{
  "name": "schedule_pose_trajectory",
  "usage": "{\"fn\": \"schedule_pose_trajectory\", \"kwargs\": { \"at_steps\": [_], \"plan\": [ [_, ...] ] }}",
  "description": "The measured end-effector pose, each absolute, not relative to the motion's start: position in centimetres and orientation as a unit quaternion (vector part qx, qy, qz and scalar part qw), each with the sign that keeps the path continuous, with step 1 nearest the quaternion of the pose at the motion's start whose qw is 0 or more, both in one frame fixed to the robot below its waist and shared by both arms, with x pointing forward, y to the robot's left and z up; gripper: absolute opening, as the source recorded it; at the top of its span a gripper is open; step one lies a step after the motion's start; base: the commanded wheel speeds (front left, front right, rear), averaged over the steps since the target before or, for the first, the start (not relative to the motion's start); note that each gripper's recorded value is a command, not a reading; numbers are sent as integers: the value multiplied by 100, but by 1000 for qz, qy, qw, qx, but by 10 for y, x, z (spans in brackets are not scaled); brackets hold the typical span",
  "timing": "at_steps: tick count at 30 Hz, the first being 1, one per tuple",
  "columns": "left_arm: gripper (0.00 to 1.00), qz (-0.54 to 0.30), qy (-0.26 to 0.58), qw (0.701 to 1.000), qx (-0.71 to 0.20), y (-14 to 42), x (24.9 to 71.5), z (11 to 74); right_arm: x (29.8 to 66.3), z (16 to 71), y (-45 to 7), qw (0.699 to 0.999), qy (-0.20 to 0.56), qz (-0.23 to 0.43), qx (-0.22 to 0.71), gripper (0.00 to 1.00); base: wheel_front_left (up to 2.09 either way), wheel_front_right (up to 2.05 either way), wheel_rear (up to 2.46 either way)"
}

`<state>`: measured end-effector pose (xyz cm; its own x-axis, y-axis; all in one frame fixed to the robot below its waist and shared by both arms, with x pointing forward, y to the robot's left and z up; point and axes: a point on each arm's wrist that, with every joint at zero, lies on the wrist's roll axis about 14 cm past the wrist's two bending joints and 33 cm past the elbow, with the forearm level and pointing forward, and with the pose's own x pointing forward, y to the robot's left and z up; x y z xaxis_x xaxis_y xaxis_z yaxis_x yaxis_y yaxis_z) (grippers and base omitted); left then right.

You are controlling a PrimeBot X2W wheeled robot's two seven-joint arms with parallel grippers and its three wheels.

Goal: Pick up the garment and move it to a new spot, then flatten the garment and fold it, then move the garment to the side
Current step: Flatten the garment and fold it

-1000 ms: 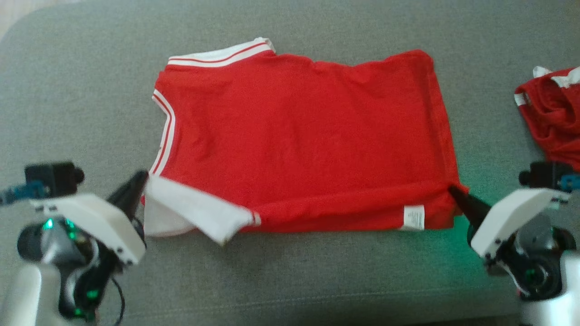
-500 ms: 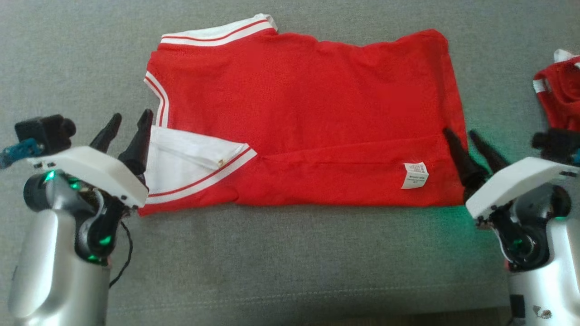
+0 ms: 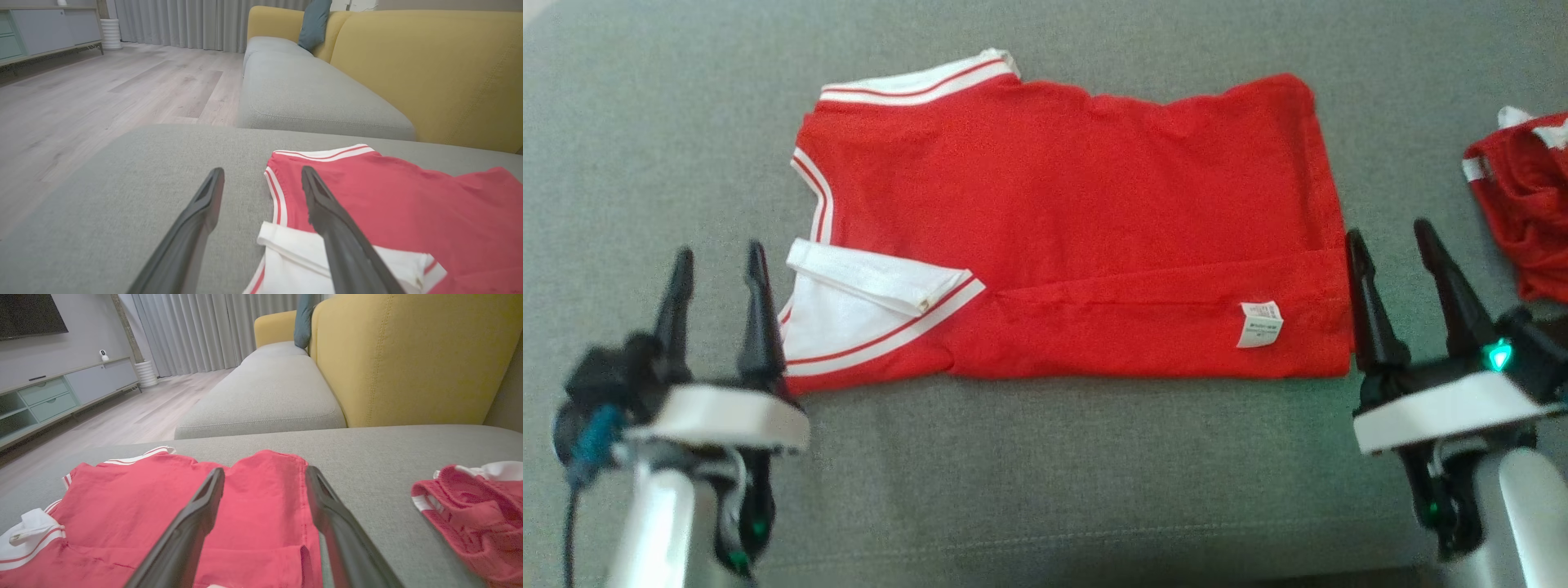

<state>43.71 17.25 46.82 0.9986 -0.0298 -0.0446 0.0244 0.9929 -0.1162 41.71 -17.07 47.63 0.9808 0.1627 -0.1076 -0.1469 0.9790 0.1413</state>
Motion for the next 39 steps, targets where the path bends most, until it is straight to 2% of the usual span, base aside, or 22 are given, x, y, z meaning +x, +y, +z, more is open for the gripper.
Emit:
{"fn": "schedule_pose_trajectory", "kwargs": {
  "at_steps": [11, 22, 25, 29, 31, 39],
  "plan": [
    [100, -11, 44, 998, -45, 168, 381, 461, 377, 481, -165, 993, 59, 73, 67, 100, 0, 0, 0],
    [100, -25, 61, 997, -45, 161, 373, 457, 365, 477, -170, 993, 74, 59, 73, 100, 0, 0, 0],
    [100, -36, 105, 992, -55, 157, 369, 437, 363, 460, -175, 990, 105, 52, 73, 100, 0, 0, 0],
    [100, -44, 193, 977, -77, 153, 365, 396, 351, 413, -180, 976, 198, 40, 81, 100, 0, 0, 0],
    [100, -42, 223, 970, -90, 153, 364, 381, 348, 401, -181, 971, 221, 36, 85, 100, 0, 0, 0],
    [100, -51, 265, 956, -115, 149, 381, 360, 365, 371, -180, 954, 286, 36, 88, 100, 0, 0, 0]
  ]
}}
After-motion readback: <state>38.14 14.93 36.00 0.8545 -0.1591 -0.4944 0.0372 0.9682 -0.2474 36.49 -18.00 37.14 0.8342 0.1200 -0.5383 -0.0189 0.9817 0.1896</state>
